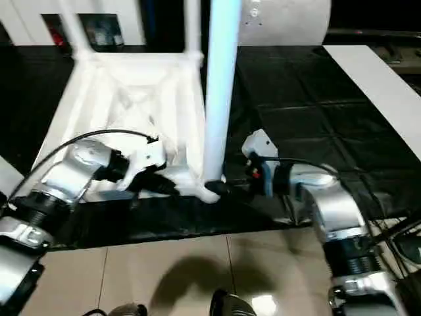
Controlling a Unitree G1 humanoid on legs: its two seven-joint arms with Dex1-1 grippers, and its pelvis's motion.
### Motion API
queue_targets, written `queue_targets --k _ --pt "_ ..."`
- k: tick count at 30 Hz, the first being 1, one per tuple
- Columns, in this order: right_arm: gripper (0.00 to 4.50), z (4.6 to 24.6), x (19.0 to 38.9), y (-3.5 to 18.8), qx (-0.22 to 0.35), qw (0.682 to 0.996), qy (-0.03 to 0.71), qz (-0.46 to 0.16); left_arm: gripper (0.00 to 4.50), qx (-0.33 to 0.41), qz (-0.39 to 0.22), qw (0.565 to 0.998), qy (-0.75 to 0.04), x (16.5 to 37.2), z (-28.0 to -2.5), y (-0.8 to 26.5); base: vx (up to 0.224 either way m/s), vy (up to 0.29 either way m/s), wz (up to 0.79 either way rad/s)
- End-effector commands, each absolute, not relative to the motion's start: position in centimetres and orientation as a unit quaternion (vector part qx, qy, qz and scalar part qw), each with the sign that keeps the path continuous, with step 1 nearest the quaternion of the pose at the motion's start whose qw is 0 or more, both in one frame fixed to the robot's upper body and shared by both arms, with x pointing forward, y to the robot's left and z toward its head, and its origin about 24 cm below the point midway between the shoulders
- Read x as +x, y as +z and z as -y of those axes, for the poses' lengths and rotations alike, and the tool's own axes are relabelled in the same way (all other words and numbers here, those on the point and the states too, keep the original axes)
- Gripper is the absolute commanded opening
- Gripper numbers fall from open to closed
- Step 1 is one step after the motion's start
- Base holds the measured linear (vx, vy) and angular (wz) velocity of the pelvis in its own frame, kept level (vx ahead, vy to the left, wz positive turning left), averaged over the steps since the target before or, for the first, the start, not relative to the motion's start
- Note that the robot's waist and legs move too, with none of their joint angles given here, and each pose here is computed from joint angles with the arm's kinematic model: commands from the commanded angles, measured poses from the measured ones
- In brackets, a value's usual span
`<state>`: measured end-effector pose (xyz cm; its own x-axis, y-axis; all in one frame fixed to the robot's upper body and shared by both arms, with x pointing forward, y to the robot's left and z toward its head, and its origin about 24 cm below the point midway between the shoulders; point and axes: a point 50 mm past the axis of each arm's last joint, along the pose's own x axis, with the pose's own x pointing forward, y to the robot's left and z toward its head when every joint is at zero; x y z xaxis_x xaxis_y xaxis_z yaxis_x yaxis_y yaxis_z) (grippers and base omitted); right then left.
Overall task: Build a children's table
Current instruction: Rotate leg to tighten
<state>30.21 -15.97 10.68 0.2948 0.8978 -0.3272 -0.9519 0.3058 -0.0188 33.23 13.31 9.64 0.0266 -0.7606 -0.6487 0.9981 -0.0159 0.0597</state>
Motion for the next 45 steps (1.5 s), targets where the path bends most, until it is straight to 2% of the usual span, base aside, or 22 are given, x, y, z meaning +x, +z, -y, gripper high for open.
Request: queue_targets --k 1,5,9,18,24,26,29,35,37,41,42,43,44,45 --pt "4.49 15.9 30.0 10.8 -0.128 0.766 0.615 -0.136 0.0 0.292 -0.223 0.604 -0.707 32.5 -12.3 10.0 0.0 0.0 0.0" --pt "4.49 15.7 29.9 10.5 -0.134 0.736 0.645 -0.152 0.0 0.304 -0.23 0.58 -0.72 32.4 -12.5 10.0 0.0 0.0 0.0" --pt "4.12 15.3 30.0 10.4 -0.119 0.723 0.662 -0.155 0.0 0.311 -0.231 0.566 -0.728 32.3 -12.5 10.1 0.0 0.0 0.0" --pt "3.42 14.4 30.6 10.3 -0.105 0.732 0.661 -0.126 0.0 0.311 -0.228 0.556 -0.736 32.0 -12.3 10.1 0.0 0.0 0.0" --pt "2.81 13.5 30.3 10.2 -0.093 0.721 0.676 -0.123 0.0 0.311 -0.227 0.556 -0.737 32.0 -12.3 10.1 0.0 0.0 0.0" --pt "2.77 13.4 30.3 10.1 -0.091 0.718 0.678 -0.124 0.0 0.311 -0.227 0.556 -0.737 32.0 -12.3 10.1 0.0 0.0 0.0" --pt "2.39 13.3 30.2 10.0 -0.084 0.714 0.684 -0.126 0.0 0.311 -0.228 0.556 -0.736 32.0 -12.3 10.0 0.0 0.0 0.0" --pt "2.07 12.8 29.6 10.0 -0.052 0.707 0.694 -0.126 0.0 0.299 -0.229 0.569 -0.731 32.0 -12.3 10.0 0.0 0.0 0.0" --pt "2.02 12.4 29.2 10.0 -0.03 0.711 0.691 -0.122 0.0 0.289 -0.231 0.586 -0.721 32.2 -12.1 9.9 0.0 0.0 0.0" --pt "2.0 11.6 29.1 9.8 -0.026 0.736 0.666 -0.116 0.0 0.268 -0.219 0.622 -0.703 32.4 -11.3 10.0 0.0 0.0 0.0" --pt "2.0 10.9 29.7 9.3 -0.045 0.776 0.615 -0.128 0.0 0.248 -0.215 0.652 -0.683 32.8 -10.6 10.1 0.0 0.0 0.0" --pt "2.0 10.9 29.7 9.2 -0.046 0.779 0.612 -0.129 0.0 0.247 -0.215 0.654 -0.682 32.8 -10.6 10.2 0.0 0.0 0.0" --pt "2.0 10.3 30.1 9.0 -0.043 0.804 0.578 -0.132 0.0 0.234 -0.214 0.676 -0.665 33.1 -10.1 10.3 0.0 0.0 0.0" --pt "2.0 10.3 30.1 9.0 -0.043 0.807 0.575 -0.132 0.0 0.232 -0.214 0.678 -0.663 33.1 -10.0 10.3 0.0 0.0 0.0"
